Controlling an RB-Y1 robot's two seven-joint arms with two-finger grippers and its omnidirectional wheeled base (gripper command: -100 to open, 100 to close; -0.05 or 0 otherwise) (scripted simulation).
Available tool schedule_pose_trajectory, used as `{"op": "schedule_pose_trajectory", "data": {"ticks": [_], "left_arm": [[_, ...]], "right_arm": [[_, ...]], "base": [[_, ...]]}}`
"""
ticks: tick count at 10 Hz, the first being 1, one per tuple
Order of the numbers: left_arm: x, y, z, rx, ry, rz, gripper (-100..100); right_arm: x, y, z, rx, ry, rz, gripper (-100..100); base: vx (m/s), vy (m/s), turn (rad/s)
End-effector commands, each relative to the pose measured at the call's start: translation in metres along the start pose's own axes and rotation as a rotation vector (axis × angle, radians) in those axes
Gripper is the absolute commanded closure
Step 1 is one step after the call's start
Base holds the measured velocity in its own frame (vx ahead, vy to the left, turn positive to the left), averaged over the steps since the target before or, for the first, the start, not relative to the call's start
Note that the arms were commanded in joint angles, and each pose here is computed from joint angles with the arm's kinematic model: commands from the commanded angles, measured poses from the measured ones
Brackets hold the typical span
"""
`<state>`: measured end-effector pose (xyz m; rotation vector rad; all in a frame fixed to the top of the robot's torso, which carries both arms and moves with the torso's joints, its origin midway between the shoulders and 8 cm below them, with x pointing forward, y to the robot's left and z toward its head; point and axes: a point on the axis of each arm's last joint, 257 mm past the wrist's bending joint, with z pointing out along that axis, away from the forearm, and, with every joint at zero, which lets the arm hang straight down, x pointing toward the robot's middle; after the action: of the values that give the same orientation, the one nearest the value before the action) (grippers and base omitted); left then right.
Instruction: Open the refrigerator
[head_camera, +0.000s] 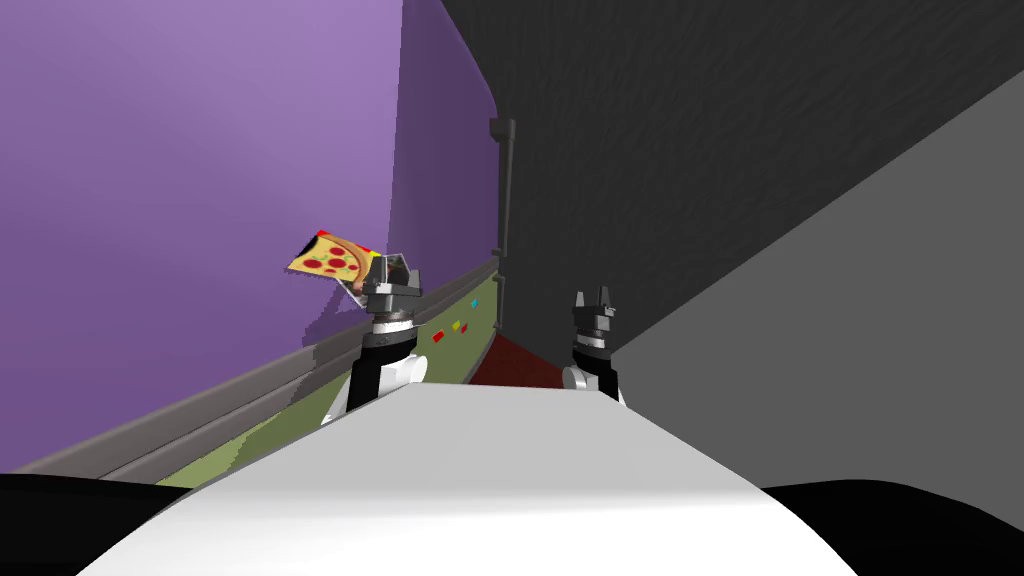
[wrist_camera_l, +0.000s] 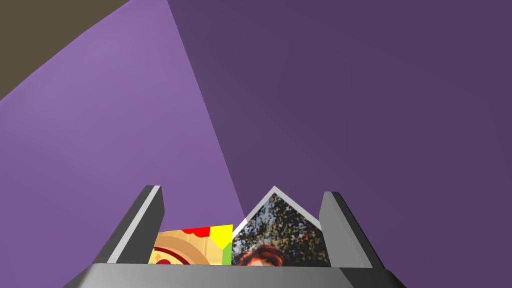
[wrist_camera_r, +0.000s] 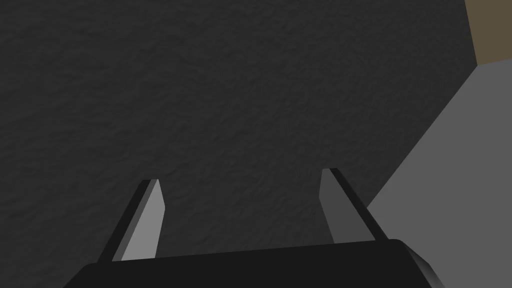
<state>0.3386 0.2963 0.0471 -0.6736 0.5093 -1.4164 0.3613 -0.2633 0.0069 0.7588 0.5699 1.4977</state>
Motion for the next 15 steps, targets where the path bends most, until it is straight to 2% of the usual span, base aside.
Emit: {"op": "schedule_pose_trajectory", "data": {"ticks": [1, 9, 10, 13, 15], "left_arm": [[0.000, 0.000, 0.000, 0.000, 0.000, 0.000, 0], [0.001, -0.002, 0.001, 0.006, 0.002, -0.001, 0], [0.005, 0.004, 0.004, -0.005, 0.034, 0.001, -100], [0.014, 0.027, 0.016, -0.041, 0.091, -0.012, -100], [0.018, 0.052, 0.025, -0.086, 0.113, -0.028, -100]], "right_arm": [[0.000, 0.000, 0.000, 0.000, 0.000, 0.000, 0], [0.000, 0.000, 0.000, 0.000, 0.000, 0.000, 0], [0.000, 0.000, 0.000, 0.000, 0.000, 0.000, 0], [0.000, 0.000, 0.000, 0.000, 0.000, 0.000, 0], [0.000, 0.000, 0.000, 0.000, 0.000, 0.000, 0]], "base": [[0.000, 0.000, 0.000], [0.000, 0.000, 0.000], [0.006, -0.002, 0.004], [-0.002, -0.003, 0.000], [0.000, -0.002, -0.007]]}}
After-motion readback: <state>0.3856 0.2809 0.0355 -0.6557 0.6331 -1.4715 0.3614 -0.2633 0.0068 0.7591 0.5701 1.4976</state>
